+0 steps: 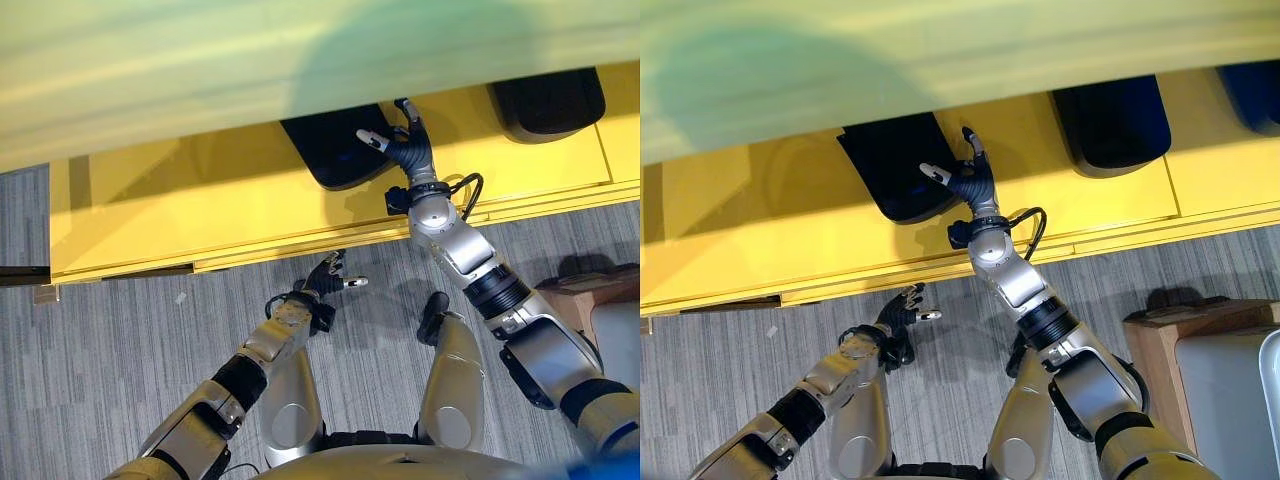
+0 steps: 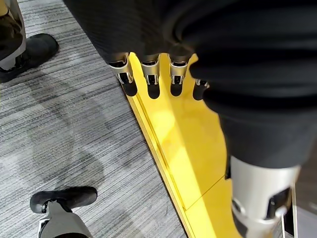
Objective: Move parts from the plastic box to the shelf.
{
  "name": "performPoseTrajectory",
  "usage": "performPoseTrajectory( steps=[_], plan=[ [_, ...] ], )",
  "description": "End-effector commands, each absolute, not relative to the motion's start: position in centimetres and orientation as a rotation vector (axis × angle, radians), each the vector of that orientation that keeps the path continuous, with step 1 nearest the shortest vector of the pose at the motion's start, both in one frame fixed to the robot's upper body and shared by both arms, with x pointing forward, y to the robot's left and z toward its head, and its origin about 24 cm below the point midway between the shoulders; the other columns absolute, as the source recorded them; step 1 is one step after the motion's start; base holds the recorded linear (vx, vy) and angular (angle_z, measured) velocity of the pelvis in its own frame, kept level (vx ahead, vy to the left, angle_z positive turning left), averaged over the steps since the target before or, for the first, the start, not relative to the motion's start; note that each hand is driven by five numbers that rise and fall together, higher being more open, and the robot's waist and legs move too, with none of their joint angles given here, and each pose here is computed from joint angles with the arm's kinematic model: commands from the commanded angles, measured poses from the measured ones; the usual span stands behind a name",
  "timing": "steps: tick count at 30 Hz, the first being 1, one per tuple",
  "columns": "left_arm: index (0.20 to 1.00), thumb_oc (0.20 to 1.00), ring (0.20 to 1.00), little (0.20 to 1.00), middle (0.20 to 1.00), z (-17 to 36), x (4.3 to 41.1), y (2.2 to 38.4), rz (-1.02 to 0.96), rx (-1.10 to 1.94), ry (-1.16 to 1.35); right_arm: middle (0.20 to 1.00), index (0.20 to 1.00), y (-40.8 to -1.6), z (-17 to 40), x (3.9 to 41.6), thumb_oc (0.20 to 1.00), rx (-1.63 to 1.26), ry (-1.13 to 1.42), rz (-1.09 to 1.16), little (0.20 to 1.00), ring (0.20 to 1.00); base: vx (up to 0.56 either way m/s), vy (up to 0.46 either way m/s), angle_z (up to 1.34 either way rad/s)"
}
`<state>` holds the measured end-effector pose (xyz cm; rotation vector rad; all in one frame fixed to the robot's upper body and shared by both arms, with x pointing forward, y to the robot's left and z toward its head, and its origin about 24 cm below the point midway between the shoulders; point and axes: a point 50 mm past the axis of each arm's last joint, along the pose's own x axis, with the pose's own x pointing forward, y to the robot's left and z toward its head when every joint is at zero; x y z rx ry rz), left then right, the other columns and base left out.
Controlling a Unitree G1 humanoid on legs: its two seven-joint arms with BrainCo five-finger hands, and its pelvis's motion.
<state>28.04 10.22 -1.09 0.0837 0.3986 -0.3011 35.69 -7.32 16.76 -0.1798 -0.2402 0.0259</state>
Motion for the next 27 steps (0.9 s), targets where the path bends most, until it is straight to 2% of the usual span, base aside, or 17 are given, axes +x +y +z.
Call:
performPoseTrajectory(
  steps=[1,9,27],
  plan=[
    [1.000,1.000,1.000,1.000,1.000,-0.2,27.6,8.6,-0.350,0.053,0.348,1.000,1.000,-9.5,8.2,34.9,1.000,-0.163,0.132,-0.049,1.000,1.000,0.00,0.000,0.00],
    [1.000,1.000,1.000,1.000,1.000,-0.4,27.5,8.9,-0.354,0.050,0.352,1.000,1.000,-9.5,7.1,34.5,1.000,-0.189,0.179,-0.015,1.000,1.000,0.00,0.000,0.00],
    [1.000,1.000,1.000,1.000,1.000,-0.5,27.0,10.0,-0.325,0.052,0.341,1.000,1.000,-7.7,5.3,32.1,1.000,-0.318,0.199,0.212,1.000,1.000,0.00,0.000,0.00]
  ],
)
